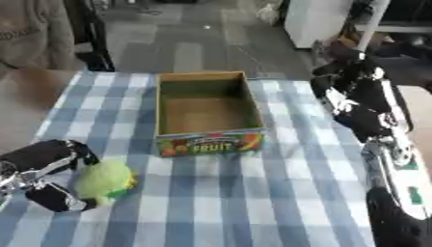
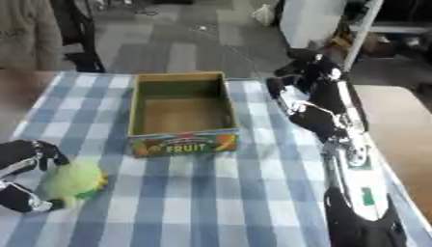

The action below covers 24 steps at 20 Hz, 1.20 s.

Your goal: Pick up objects on the table and place them in the box.

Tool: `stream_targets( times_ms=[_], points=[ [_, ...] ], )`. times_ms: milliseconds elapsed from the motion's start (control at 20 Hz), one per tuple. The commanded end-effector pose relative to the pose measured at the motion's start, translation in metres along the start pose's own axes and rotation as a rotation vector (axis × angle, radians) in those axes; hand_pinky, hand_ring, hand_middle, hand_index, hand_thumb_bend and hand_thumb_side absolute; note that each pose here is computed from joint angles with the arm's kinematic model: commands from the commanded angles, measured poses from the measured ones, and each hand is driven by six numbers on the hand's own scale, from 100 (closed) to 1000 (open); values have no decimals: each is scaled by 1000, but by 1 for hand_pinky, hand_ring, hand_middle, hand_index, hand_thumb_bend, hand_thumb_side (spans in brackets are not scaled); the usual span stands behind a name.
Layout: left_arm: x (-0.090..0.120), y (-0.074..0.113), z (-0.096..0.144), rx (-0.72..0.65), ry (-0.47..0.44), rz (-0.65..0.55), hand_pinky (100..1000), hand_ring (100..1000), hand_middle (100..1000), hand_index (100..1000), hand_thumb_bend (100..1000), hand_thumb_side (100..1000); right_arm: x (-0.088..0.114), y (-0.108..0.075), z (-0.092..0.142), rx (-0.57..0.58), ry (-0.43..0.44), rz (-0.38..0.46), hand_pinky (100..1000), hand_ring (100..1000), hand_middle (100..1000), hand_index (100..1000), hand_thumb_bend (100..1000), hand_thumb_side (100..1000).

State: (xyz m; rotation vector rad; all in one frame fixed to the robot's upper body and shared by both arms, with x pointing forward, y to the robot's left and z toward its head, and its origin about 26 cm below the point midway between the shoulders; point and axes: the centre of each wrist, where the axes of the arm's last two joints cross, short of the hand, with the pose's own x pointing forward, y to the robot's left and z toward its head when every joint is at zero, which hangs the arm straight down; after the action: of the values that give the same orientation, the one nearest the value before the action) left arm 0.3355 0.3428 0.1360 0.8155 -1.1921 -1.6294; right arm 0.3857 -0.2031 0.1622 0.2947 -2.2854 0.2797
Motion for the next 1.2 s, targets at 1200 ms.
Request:
stream_targets(
  times_ms=[1200],
  points=[
    [5, 8, -4, 119, -30, -21, 426, 402, 452, 600, 247, 277, 7, -1, -9, 17, -34, 4, 570, 631, 500, 722, 410, 100]
  ],
)
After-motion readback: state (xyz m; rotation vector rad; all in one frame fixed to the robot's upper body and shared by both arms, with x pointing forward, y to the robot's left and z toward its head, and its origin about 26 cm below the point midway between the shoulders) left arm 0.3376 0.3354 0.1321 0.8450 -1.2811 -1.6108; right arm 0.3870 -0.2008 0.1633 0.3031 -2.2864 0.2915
